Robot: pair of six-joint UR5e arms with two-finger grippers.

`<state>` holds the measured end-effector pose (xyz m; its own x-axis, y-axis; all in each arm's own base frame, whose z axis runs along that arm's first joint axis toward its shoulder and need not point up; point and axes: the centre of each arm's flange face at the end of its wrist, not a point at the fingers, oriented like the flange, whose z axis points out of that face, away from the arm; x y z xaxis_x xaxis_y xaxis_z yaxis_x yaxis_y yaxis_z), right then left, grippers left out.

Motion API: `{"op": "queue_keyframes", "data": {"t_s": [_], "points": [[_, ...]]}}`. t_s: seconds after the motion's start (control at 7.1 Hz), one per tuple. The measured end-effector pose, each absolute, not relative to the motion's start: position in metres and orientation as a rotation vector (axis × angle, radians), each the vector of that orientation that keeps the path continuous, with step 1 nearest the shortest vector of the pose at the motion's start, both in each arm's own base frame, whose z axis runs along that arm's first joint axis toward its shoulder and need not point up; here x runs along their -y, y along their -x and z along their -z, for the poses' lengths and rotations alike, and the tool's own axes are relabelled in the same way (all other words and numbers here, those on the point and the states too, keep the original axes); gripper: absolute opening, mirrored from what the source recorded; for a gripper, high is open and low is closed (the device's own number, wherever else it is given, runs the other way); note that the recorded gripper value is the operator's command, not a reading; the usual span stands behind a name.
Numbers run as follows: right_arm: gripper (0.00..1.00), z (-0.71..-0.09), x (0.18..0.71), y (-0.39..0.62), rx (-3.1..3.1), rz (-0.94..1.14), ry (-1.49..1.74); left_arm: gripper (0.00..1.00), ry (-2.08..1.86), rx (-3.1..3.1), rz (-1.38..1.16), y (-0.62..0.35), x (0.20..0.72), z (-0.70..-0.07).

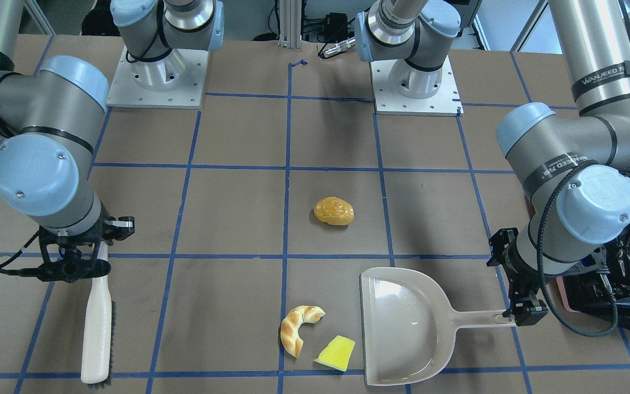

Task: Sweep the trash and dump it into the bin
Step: 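Lift the brush with the right gripper and carry it toward the dustpan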

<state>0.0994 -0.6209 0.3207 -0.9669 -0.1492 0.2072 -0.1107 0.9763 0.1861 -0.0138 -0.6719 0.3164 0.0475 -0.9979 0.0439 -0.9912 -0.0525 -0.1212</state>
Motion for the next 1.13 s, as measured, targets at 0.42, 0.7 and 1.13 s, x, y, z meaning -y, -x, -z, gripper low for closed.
{"op": "queue_keyframes", "data": {"t_s": [0.42, 0.7, 1.13], "points": [[0.08, -0.297, 0.645, -0.213, 2.87, 0.268, -0.025, 0.99, 2.24, -2.133, 0.208, 0.012, 0.687, -0.287], [0.08, -0.271, 0.647, -0.266, 2.849, 0.274, -0.012, 1.0, 2.244, -2.133, 0.212, 0.01, 0.696, -0.263], [0.08, -0.251, 0.649, -0.337, 2.845, 0.247, -0.03, 0.99, 2.245, -2.134, 0.212, 0.01, 0.7, -0.247]]}}
